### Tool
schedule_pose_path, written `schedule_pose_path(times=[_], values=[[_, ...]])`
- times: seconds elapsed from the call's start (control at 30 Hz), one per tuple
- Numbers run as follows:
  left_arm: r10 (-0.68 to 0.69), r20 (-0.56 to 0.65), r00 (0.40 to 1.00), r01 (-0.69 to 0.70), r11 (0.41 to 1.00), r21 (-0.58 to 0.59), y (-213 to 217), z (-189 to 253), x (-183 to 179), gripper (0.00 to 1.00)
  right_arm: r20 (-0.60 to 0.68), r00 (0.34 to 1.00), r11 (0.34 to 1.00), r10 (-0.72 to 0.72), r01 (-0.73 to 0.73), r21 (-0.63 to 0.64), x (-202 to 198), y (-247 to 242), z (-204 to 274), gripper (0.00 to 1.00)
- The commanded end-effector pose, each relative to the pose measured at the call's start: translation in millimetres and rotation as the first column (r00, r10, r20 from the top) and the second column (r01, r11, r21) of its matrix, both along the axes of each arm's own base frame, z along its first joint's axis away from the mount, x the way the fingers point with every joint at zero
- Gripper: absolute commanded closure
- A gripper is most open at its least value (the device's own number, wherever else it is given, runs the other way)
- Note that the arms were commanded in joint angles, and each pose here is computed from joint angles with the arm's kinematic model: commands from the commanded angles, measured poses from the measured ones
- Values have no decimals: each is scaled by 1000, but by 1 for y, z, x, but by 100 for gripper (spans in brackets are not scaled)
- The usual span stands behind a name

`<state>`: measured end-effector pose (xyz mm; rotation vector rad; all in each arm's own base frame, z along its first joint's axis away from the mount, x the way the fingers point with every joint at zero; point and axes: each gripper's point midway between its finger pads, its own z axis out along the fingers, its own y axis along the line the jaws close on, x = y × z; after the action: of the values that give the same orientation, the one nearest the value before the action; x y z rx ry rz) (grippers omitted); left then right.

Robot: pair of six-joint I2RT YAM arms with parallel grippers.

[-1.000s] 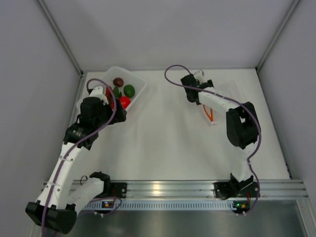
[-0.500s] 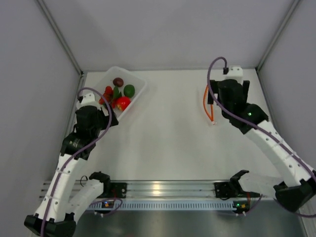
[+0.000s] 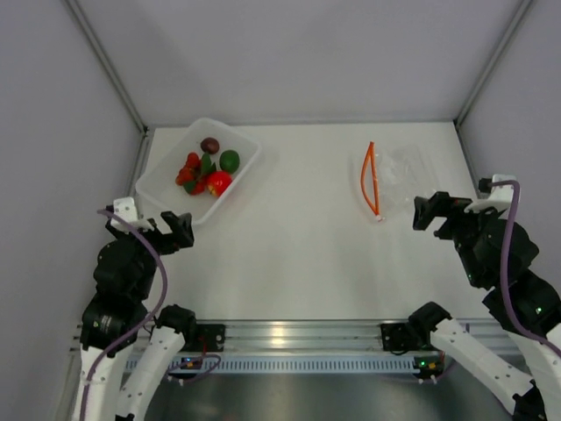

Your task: Open the zip-top bag and remove the fake food

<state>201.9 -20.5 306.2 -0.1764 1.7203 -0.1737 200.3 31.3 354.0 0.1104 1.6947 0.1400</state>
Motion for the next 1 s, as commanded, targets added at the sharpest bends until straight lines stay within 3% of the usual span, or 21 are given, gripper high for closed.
schedule_pose_path(times=[0.0, 0.4, 0.97], values=[[-48, 55, 997, 47, 999, 17, -1, 11, -19, 2, -61, 998, 999, -1, -1, -45, -17, -11, -19, 1], [-42, 182, 982, 38, 999, 28, 15, 36, -75, 2, 9, 1000, 1000, -9, 9, 6, -43, -29, -30, 1], [-55, 178, 983, 50, 998, 31, 13, 35, -74, 2, -45, 999, 999, -25, 24, -29, -29, -22, -45, 1]])
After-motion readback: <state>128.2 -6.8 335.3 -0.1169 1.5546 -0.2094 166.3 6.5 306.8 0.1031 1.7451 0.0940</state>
